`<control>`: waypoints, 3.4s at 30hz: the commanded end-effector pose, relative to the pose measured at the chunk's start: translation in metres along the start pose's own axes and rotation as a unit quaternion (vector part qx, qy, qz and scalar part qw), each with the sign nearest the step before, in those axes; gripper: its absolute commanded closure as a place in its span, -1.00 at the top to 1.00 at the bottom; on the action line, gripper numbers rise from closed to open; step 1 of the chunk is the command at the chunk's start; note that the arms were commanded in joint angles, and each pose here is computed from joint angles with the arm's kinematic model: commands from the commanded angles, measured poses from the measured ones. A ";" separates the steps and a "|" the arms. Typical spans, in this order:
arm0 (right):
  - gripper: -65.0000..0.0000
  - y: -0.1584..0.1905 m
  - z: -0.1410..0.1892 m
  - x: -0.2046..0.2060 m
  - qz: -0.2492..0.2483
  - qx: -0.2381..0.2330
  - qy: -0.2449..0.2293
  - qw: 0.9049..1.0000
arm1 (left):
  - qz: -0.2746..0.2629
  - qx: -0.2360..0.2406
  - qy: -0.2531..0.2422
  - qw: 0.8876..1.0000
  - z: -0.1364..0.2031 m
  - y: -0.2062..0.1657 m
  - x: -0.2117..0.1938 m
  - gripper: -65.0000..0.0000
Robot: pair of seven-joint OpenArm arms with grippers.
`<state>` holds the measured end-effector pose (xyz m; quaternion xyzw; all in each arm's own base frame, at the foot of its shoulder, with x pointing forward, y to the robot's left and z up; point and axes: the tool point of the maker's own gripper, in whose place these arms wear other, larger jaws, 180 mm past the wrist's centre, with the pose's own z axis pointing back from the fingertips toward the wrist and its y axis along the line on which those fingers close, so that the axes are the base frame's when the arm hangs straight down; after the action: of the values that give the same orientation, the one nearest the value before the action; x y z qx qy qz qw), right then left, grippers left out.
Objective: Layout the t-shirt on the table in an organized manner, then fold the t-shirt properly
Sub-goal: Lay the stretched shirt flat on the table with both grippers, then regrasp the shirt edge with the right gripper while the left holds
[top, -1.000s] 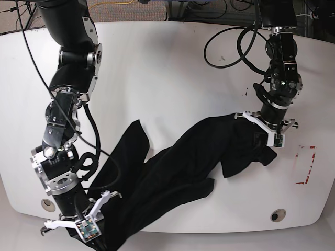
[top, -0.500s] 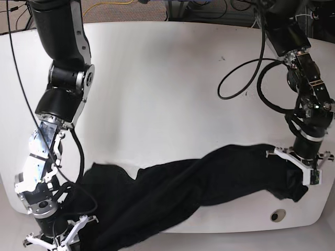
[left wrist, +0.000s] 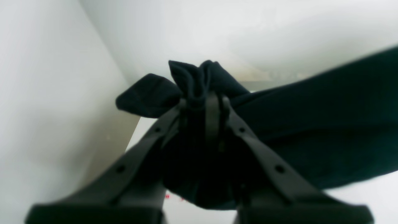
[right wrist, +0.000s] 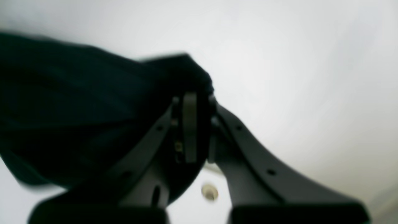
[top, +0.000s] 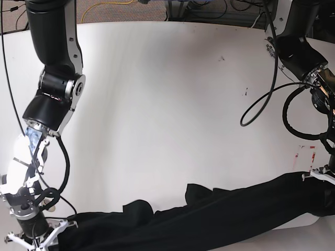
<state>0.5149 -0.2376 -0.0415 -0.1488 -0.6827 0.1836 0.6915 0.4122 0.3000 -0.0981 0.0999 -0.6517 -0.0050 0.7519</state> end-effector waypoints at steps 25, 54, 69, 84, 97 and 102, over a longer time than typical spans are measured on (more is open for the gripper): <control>-0.99 0.129 0.177 -0.266 -0.139 0.049 0.240 0.959 | -0.021 -0.009 0.284 0.959 0.107 0.001 -0.232 -0.99; 0.43 0.183 0.249 -0.293 -0.190 0.070 0.301 0.932 | -0.051 0.015 0.334 0.941 0.145 0.034 -0.257 -0.46; 0.80 0.179 0.234 -0.246 -0.183 0.063 0.239 0.951 | -0.075 -0.013 0.335 0.939 0.146 0.029 -0.256 0.06; 0.80 0.242 0.163 -0.225 -0.212 0.156 0.202 0.943 | -0.078 -0.016 0.335 0.939 0.148 0.028 -0.256 0.06; 0.80 0.247 0.103 -0.238 -0.231 0.181 0.214 0.932 | -0.078 -0.016 0.334 0.939 0.148 0.028 -0.256 0.05; 0.80 0.235 0.092 -0.246 -0.224 0.178 0.223 0.932 | -0.077 -0.016 0.334 0.939 0.147 0.028 -0.255 0.05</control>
<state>0.3989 -0.1426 -0.3812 0.0963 -0.4598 0.1007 0.8770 0.2183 0.3380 -0.3383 0.1235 -0.3330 -0.0329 0.9342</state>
